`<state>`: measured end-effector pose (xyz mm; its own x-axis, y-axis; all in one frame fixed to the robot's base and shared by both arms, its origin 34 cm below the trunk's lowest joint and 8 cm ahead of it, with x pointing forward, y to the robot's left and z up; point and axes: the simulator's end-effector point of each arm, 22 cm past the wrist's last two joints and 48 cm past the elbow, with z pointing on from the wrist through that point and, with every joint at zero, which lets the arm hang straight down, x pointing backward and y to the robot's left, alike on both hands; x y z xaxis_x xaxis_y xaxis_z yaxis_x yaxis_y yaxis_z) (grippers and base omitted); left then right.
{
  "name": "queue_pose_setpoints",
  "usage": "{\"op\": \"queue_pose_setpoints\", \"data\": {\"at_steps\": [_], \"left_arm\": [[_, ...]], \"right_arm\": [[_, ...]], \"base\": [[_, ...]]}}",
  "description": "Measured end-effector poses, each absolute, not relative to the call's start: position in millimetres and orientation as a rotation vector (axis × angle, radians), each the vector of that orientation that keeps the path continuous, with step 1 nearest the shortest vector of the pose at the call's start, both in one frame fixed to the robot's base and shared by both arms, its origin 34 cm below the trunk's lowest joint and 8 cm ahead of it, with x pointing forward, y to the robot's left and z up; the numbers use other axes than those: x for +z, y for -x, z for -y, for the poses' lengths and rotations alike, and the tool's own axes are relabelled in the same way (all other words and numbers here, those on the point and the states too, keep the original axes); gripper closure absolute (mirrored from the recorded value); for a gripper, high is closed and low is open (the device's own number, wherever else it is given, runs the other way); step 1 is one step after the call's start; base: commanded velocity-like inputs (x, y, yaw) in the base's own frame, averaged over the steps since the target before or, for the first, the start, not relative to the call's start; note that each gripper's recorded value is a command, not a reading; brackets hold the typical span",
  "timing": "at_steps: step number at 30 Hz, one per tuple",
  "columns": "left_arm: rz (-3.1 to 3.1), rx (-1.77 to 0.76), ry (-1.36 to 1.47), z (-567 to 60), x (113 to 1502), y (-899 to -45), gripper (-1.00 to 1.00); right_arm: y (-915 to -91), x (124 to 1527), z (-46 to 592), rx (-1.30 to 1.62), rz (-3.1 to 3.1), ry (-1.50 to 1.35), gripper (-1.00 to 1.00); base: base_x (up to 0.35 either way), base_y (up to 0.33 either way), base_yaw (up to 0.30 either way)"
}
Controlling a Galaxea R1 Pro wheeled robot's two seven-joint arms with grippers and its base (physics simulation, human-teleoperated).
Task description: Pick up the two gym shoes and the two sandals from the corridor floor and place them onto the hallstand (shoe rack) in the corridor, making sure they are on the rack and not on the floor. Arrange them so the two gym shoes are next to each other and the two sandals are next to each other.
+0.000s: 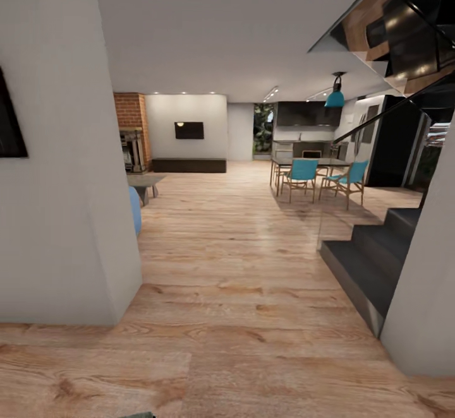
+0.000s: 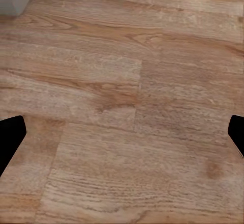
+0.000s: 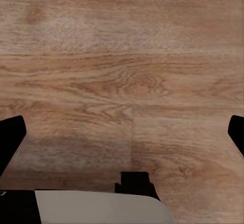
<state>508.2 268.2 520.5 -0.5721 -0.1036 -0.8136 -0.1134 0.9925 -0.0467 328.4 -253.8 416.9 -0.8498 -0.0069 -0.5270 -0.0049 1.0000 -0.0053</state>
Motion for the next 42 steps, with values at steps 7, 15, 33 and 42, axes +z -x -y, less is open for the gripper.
{"op": "queue_pose_setpoints", "data": {"at_steps": [7, 15, 33, 42], "left_arm": [[-2.161, 0.006, 0.264, -283.1, 511.4, -508.5, -1.00], [-2.149, 0.014, 0.273, -290.7, 500.1, -508.4, -1.00], [-2.122, 0.010, 0.270, -290.7, 474.2, -509.0, -1.00], [-2.110, 0.008, 0.270, -290.7, 460.3, -508.4, -1.00]], "right_arm": [[-336.9, 409.7, 252.2, -0.002, -2.542, 0.013, -1.00], [-338.9, 397.0, 252.6, -0.005, -2.524, 0.012, -1.00], [-341.5, 366.2, 251.9, -0.004, -2.498, 0.011, -1.00], [-342.4, 350.4, 252.1, -0.005, -2.486, 0.011, -1.00]], "base": [[0.000, 0.000, 0.158], [0.000, 0.000, 0.136], [0.000, 0.000, 0.135], [0.000, 0.000, 0.173]]}}
